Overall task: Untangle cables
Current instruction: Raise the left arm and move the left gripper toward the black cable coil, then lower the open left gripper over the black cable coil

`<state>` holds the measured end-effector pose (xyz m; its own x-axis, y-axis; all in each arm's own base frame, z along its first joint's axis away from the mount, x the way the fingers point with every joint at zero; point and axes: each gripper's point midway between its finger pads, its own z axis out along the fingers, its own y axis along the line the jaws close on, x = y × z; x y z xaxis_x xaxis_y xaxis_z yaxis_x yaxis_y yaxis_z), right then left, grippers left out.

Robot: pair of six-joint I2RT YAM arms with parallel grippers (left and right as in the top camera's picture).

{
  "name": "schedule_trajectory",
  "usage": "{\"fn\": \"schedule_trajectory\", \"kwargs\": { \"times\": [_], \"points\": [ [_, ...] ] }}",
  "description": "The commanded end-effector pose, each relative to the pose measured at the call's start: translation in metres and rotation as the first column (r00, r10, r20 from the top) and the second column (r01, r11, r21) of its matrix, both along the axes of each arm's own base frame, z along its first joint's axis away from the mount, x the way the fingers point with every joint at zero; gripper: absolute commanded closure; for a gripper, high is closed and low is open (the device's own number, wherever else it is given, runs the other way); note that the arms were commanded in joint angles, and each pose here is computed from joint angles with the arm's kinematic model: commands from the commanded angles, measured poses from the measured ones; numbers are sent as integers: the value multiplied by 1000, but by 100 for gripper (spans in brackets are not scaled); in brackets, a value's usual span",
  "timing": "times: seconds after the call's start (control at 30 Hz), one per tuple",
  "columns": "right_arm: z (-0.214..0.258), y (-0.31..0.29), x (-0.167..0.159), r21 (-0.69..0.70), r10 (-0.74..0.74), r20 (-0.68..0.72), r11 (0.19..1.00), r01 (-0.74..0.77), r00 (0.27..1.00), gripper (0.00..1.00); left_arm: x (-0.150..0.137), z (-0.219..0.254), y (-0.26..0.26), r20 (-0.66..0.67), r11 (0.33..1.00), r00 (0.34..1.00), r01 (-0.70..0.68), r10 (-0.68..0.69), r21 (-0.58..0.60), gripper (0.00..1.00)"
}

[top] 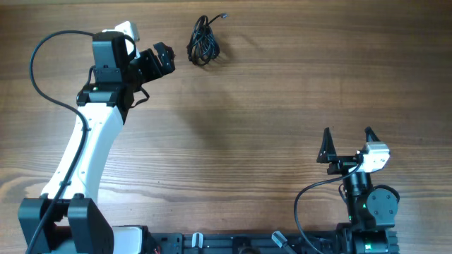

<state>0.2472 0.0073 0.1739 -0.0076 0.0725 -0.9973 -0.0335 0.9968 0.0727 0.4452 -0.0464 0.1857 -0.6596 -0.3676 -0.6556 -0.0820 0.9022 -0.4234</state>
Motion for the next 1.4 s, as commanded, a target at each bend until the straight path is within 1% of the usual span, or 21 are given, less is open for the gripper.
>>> {"fn": "schedule_trajectory", "kwargs": {
  "times": [0.0,0.27,0.57,1.03,1.27,1.37],
  "points": [
    [2,2,0,-18,7,9,1000,-7,1000,0,1,1,-10,8,999,999,37,-37,-3,0],
    [2,2,0,-18,7,9,1000,-7,1000,0,6,1,-22,26,998,998,62,-62,-2,0],
    [2,2,0,-18,7,9,1000,-7,1000,0,20,-11,-21,37,998,998,55,-55,4,0],
    [2,2,0,-18,7,9,1000,-7,1000,0,20,-18,-25,21,998,998,63,-63,5,0],
    [2,2,0,-18,7,9,1000,-7,1000,0,22,-38,-28,-20,998,997,70,-70,4,0],
    [2,2,0,-18,7,9,1000,-7,1000,0,26,-48,-38,-24,996,995,92,-92,2,0]
  ]
}}
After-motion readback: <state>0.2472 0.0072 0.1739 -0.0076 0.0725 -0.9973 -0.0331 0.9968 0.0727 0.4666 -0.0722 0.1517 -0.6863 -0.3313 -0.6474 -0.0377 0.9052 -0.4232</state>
